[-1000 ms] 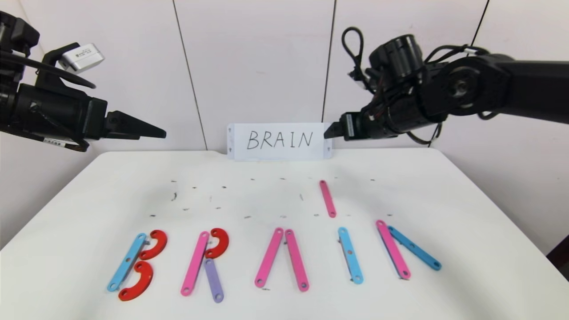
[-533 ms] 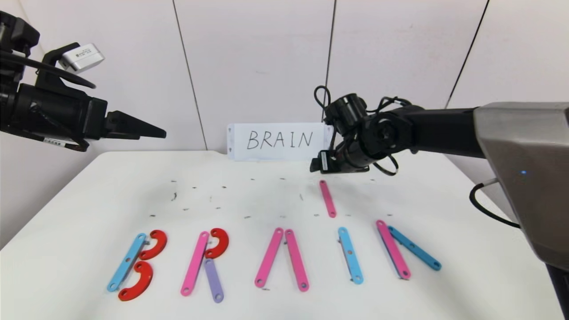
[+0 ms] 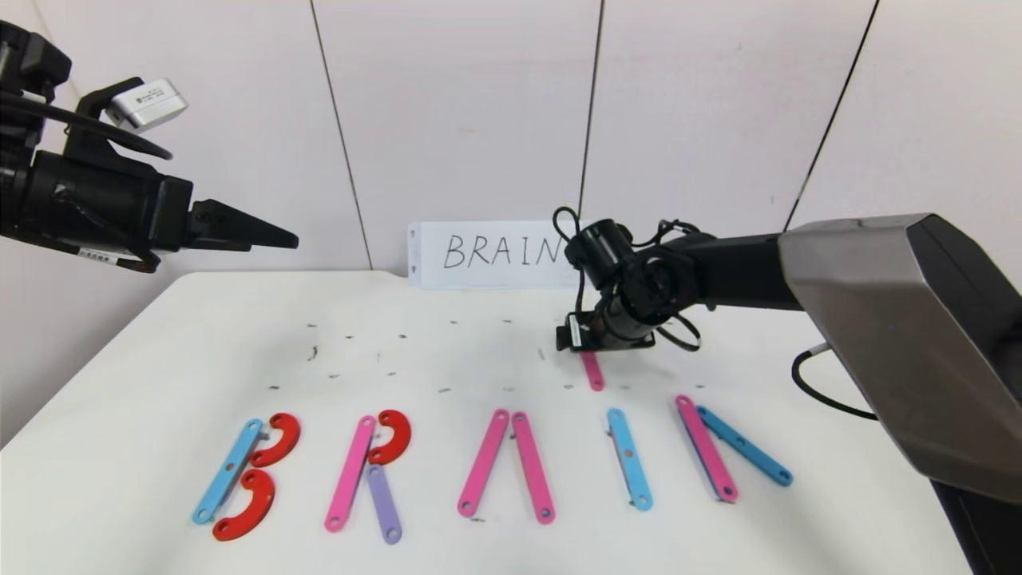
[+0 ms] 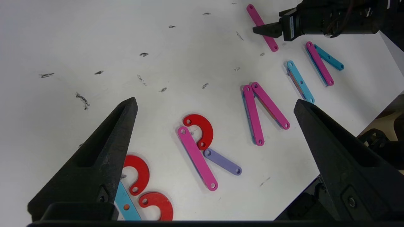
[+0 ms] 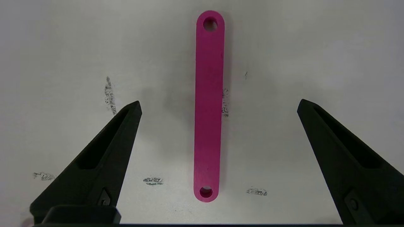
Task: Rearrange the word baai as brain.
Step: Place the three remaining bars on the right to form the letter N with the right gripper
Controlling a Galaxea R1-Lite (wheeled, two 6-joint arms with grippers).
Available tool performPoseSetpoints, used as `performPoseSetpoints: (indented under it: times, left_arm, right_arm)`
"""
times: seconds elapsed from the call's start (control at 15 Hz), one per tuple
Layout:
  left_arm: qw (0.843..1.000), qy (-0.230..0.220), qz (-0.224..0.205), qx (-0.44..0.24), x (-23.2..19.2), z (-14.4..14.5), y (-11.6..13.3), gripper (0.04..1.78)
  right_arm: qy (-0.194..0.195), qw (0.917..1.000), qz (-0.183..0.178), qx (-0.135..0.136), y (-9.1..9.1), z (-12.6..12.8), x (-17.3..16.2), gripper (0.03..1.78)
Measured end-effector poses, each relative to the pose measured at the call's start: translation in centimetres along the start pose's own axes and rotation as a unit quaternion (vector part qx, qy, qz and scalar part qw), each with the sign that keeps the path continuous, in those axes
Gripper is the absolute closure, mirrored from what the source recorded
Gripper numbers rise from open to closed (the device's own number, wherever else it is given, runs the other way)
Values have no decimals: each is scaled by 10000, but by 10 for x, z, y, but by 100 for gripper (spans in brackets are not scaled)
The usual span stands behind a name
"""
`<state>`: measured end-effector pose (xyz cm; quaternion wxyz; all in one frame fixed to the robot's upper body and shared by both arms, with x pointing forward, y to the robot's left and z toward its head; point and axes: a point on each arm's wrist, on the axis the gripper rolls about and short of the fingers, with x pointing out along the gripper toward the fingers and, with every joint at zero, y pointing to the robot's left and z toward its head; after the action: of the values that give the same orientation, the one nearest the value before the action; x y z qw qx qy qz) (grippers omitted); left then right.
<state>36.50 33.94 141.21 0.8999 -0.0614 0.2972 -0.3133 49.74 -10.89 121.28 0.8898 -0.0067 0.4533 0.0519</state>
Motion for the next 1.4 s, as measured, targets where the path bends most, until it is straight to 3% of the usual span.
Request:
performPoseSetpoints:
  times: [0.33,0.47,0.67,0.93,1.07,1.2,1.4]
  left_arm:
    - [10000,-5,1,8,0,0,0,8]
    - [10000,-7,1,8,-1,0,0,8]
    - [10000,-7,1,6,-1,0,-1,8]
    - [10000,-15,1,17,-1,0,-1,8]
    - [10000,-16,1,14,-1,0,-1,8]
    - [10000,-18,2,19,-1,0,-1,8]
    - [10000,-20,5,19,-2,0,-1,8]
  right_arm:
    - [168,9998,-51,10,1,-9,9,8]
    - [185,9998,-56,11,1,-9,10,16]
    - [194,9998,-57,25,1,-10,10,48]
    - [196,9998,-60,20,1,-10,10,119]
    - [198,9998,-61,20,1,-10,10,146]
    - [197,9998,-61,22,1,-10,10,154]
    - [189,9998,-59,24,0,-9,9,154]
